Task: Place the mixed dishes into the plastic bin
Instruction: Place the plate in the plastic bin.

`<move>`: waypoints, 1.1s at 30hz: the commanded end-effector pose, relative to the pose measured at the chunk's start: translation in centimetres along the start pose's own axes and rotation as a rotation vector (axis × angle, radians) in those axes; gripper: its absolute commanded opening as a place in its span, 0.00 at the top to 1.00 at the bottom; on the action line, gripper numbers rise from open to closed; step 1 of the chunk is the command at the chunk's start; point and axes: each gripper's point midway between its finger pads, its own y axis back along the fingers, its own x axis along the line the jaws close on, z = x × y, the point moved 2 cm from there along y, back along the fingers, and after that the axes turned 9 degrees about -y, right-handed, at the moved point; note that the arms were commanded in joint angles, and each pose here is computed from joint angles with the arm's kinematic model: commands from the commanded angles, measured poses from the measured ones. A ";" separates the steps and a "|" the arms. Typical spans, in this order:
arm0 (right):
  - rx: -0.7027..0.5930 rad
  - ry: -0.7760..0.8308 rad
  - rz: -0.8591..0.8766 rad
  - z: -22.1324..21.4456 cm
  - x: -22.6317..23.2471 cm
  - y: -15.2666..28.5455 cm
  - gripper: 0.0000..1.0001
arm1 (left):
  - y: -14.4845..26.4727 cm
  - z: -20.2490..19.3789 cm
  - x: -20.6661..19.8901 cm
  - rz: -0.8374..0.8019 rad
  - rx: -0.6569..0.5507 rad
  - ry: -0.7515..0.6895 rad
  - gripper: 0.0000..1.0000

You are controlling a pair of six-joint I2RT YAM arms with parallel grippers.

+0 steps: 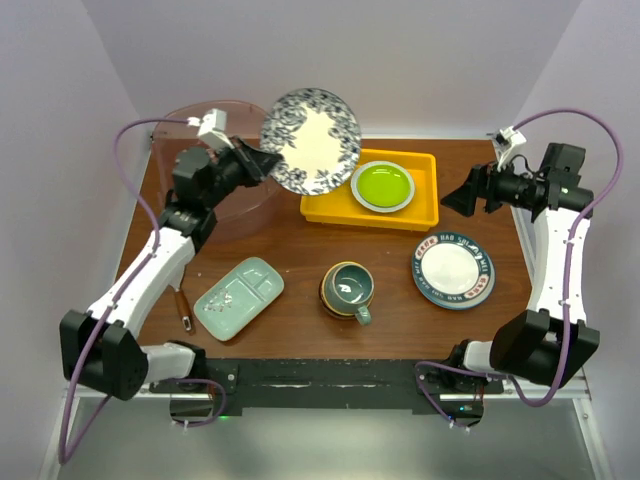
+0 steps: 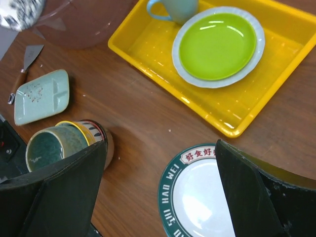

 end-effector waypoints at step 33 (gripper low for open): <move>0.005 -0.059 -0.058 -4.1 -2.4 -1.6 0.04 | 3.4 9.0 22.5 0.802 -0.270 0.324 1.00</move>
